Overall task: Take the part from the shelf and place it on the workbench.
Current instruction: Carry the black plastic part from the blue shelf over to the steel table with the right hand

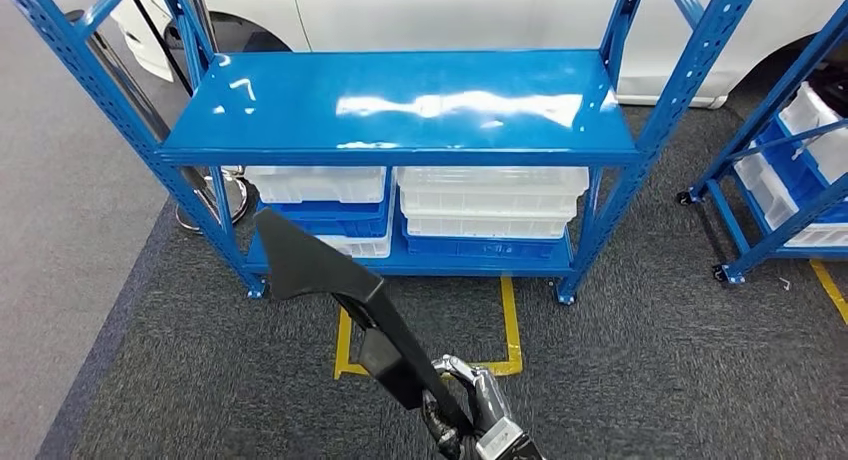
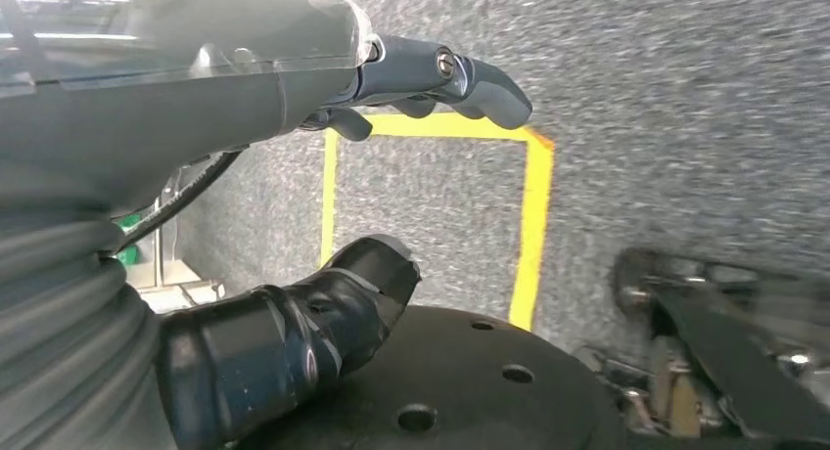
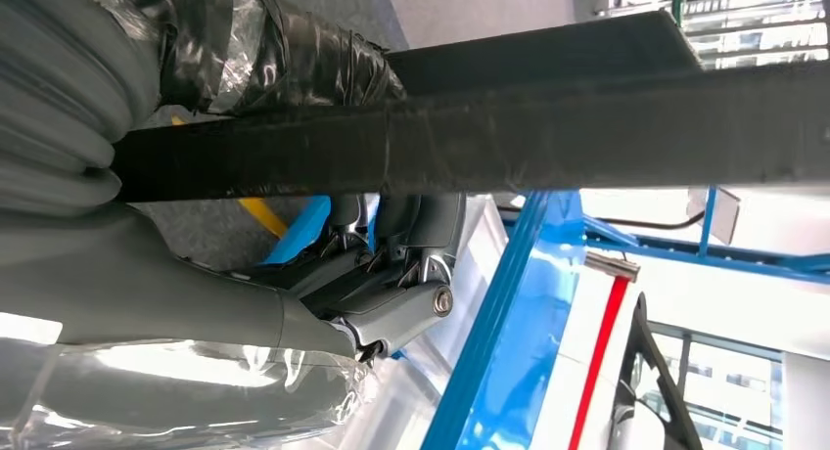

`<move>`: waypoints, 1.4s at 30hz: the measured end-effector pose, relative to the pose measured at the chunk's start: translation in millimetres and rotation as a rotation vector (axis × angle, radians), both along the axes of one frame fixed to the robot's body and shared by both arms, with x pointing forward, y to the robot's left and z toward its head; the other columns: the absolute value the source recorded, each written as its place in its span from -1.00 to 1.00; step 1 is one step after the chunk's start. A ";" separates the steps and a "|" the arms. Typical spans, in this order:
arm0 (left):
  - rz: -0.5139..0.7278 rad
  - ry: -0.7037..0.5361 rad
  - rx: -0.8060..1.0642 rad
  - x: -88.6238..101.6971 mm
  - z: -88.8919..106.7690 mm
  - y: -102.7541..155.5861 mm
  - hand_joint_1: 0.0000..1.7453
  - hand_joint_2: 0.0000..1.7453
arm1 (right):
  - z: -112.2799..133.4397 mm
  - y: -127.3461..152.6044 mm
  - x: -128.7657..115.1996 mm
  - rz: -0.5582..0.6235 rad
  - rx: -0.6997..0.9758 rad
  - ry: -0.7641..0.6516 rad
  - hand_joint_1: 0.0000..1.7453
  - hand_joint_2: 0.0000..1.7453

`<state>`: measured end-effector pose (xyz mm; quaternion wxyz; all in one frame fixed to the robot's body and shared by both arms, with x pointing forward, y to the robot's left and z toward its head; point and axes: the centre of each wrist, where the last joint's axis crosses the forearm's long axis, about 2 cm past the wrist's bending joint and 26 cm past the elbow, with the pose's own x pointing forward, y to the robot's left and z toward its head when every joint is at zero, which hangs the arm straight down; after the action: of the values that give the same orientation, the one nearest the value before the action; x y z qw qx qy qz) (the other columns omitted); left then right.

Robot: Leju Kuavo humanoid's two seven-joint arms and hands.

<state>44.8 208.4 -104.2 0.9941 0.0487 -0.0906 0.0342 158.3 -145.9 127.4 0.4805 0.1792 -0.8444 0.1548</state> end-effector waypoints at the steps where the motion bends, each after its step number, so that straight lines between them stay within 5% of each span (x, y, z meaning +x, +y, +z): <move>1: 0.000 0.000 0.000 0.0 0.0 0.2 -1.00 1.00 | -0.1 0.3 0.1 0.001 0.000 0.001 1.00 1.00; 20: -0.002 0.000 -0.005 0.3 0.4 -2.1 -1.00 1.00 | -0.8 2.0 1.0 0.016 0.012 0.010 1.00 1.00; 25: -0.236 0.001 0.014 8.7 2.9 -10.4 -1.00 1.00 | 5.0 6.1 7.7 0.076 0.029 0.005 1.00 1.00; 30: -0.339 0.004 -0.033 -0.4 -3.1 18.2 -1.00 1.00 | 7.8 8.9 9.6 0.104 0.049 -0.001 1.00 1.00; 42: -0.284 0.043 -0.001 -6.5 -5.7 36.5 -1.00 1.00 | 11.2 4.1 4.6 0.106 0.080 -0.010 1.00 1.00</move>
<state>38.3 244.9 -109.9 0.9907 0.0354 -0.0751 -0.1080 162.8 -141.8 138.6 0.4600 0.2421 -0.8415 0.1471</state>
